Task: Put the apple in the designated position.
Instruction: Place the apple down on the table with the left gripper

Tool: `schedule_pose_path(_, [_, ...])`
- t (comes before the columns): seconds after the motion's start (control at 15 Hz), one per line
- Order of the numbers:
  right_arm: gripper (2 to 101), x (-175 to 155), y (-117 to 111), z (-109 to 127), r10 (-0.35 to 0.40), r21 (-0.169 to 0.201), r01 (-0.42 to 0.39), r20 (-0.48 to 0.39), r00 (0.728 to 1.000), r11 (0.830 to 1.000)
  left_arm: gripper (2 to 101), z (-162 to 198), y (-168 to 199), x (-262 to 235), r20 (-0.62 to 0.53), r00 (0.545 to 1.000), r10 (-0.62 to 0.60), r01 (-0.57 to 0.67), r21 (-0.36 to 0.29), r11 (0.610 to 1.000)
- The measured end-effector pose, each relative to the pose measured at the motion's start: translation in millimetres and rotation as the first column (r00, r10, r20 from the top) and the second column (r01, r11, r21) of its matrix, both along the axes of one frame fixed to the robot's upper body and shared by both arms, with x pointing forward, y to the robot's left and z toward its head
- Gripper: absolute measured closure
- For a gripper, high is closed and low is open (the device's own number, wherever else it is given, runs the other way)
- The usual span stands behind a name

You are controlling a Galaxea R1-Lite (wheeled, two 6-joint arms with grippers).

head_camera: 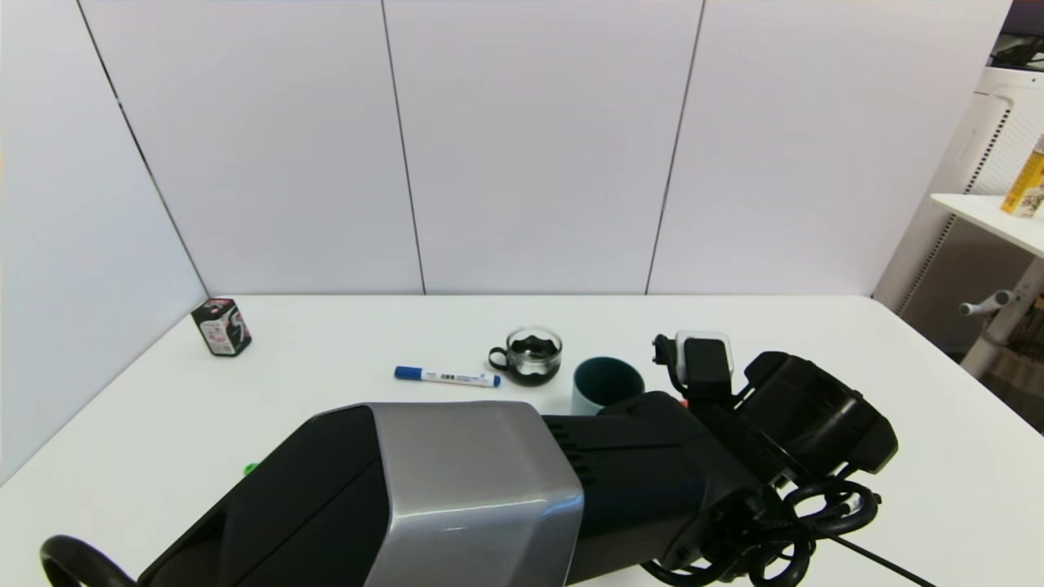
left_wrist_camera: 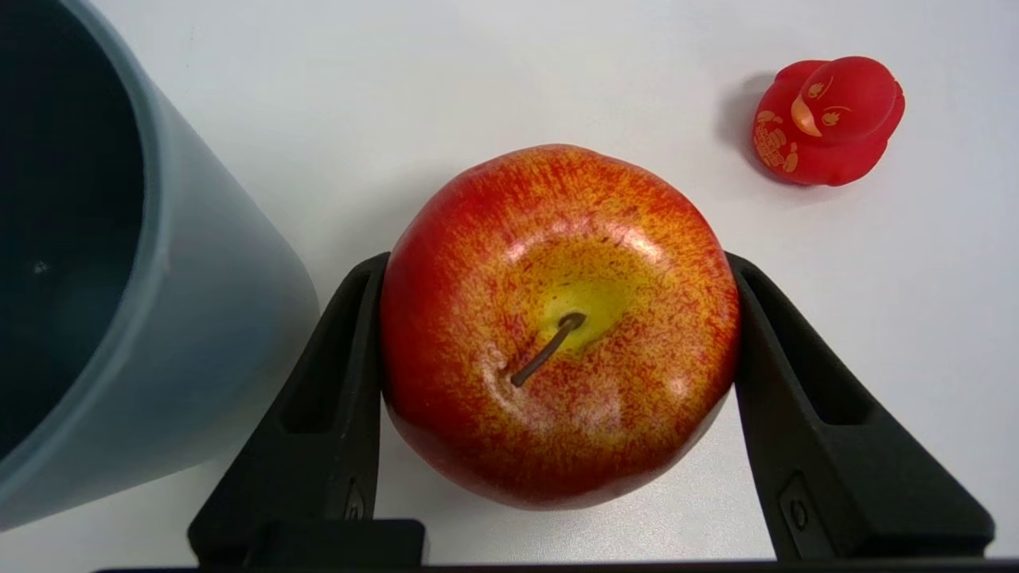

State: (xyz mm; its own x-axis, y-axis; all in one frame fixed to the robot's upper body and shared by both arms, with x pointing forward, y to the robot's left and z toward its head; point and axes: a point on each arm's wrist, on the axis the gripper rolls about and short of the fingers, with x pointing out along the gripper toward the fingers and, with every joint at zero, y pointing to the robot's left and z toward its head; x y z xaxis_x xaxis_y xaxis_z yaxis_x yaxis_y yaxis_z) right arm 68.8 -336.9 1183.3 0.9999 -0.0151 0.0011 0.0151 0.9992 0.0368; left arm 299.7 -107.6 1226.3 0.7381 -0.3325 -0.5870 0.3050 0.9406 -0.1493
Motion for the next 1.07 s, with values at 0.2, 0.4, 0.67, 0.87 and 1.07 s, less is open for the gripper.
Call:
schedule_pose_path(0.2, [4.8,0.0,0.0,0.1,0.0,0.0,0.0,0.0,1.0,1.0,32.9,2.2,-2.7,3.9,0.033,0.999,-0.026,0.027,-0.013,1.0])
schedule_pose_path(0.4, [4.7,0.0,0.0,0.2,0.0,0.0,0.0,0.001,1.0,1.0,33.0,2.2,-4.0,4.8,0.049,0.998,-0.043,0.043,-0.005,0.999])
schedule_pose_path(0.67, [4.6,0.0,0.0,0.2,0.0,0.0,0.0,0.001,1.0,1.0,33.1,3.4,-6.2,6.2,0.067,0.996,-0.05,0.051,-0.021,0.998])
schedule_pose_path(0.87, [4.6,0.0,0.0,0.2,0.0,0.0,0.0,0.001,1.0,1.0,28.4,4.2,-6.7,6.5,0.079,0.995,-0.06,0.062,-0.014,0.998])
schedule_pose_path(1.07, [4.6,0.0,0.0,0.1,0.0,0.0,0.0,0.0,1.0,1.0,20.9,4.4,-6.5,6.9,0.079,0.995,-0.062,0.064,-0.014,0.998])
